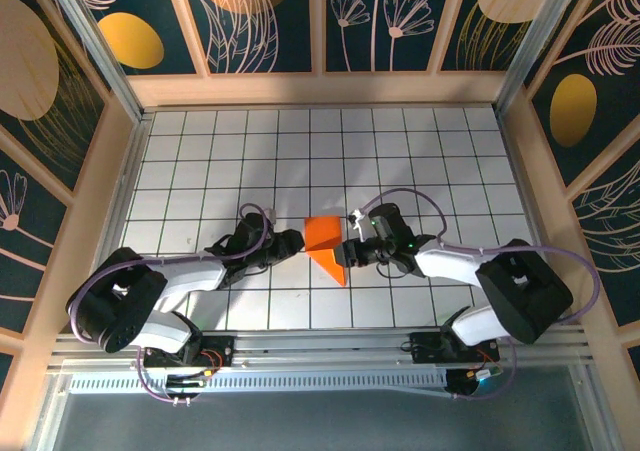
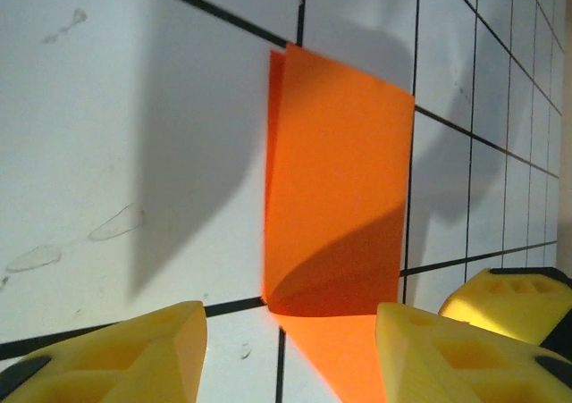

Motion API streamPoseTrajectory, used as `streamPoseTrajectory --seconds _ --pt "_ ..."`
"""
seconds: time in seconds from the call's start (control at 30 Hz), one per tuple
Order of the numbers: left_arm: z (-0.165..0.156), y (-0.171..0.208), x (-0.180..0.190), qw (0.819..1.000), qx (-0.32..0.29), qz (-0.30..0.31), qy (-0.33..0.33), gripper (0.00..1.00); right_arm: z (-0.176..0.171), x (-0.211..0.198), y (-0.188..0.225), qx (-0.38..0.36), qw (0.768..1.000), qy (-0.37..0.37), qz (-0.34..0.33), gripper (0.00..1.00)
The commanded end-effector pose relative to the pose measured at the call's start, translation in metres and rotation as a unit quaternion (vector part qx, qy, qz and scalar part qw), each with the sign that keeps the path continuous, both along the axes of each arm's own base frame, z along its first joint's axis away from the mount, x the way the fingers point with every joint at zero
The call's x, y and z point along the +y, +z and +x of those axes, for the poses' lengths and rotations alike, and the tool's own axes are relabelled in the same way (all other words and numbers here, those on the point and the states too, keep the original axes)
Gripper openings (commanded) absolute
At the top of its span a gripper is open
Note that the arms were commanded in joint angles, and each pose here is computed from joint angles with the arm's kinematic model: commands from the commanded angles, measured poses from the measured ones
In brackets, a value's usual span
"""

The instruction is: Fold a paper plane with a square sheet of paper (fold left side to right side)

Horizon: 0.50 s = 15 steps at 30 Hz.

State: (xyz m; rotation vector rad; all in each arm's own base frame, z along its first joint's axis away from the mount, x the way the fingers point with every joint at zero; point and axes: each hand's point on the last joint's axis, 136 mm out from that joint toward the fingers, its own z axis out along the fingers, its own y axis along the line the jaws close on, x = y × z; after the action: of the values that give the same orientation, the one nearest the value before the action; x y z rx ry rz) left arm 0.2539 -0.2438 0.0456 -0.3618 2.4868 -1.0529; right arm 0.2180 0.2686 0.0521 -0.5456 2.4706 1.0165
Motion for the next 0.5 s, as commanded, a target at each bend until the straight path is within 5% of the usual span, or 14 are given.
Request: streamPoseTrajectory --seconds 0.0,0.2,0.47 --pt "0.003 0.014 -0.006 0.999 -0.009 -0.042 0.0 0.55 0.009 0.011 0.012 -0.016 1.0 0.01 0.024 0.39" --pt "0.007 0.018 -0.005 0.998 -0.012 -0.06 0.001 0.61 0.01 0.006 0.017 -0.031 0.999 0.002 0.019 0.0" --pt "0.019 0.026 -0.003 0.995 -0.019 -0.099 -0.001 0.66 0.008 -0.006 0.028 -0.053 0.998 -0.017 0.025 0.0"
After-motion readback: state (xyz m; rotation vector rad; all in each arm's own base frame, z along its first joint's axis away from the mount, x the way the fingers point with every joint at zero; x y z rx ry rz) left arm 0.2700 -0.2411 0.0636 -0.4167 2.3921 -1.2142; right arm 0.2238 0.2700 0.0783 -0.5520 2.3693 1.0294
